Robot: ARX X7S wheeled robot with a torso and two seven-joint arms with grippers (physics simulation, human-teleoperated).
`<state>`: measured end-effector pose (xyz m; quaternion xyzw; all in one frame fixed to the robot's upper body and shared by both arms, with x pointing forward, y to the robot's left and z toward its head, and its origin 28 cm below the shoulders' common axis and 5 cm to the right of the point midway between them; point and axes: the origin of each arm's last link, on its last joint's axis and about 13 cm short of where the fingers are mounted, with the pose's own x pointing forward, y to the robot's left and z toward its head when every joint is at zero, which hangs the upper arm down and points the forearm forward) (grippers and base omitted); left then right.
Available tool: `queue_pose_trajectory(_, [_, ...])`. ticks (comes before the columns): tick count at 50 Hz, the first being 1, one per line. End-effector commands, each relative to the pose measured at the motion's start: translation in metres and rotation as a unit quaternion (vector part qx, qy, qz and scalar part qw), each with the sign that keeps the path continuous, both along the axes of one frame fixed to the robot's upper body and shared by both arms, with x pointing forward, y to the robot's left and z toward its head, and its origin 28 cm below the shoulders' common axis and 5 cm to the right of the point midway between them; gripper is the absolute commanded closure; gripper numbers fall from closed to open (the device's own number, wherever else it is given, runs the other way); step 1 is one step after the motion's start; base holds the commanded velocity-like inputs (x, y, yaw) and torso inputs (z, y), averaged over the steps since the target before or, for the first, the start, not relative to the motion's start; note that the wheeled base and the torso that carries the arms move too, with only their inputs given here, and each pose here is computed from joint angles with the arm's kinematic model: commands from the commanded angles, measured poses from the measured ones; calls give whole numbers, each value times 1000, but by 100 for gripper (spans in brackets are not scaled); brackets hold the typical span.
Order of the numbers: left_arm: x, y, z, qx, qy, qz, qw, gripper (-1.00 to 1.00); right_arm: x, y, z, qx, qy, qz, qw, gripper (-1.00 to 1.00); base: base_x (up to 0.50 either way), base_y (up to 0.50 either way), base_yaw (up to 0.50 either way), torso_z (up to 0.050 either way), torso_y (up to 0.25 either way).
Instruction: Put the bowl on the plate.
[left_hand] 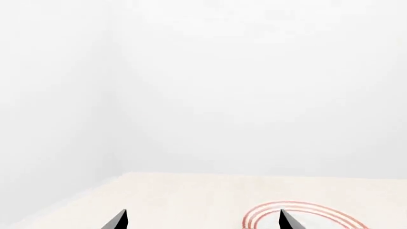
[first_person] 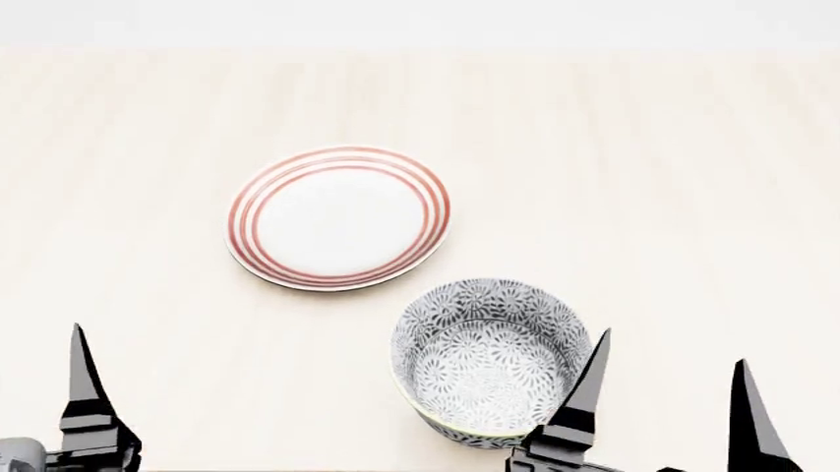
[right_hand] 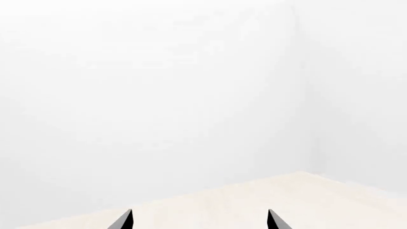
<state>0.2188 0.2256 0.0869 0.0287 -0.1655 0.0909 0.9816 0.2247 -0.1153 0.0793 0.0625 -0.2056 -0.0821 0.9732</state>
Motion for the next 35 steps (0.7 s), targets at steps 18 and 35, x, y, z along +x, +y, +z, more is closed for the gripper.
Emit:
queue_pose_trajectory(18, [-11, 9, 39, 14, -119, 38, 992, -100, -6, -10, 37, 31, -120, -32, 992, -100, 500, 0, 0, 0, 0])
queue_pose_trajectory(35, [21, -39, 1, -26, 173, -114, 978, -100, -8, -7, 36, 19, -107, -21, 994, -100, 222, 0, 0, 0, 0])
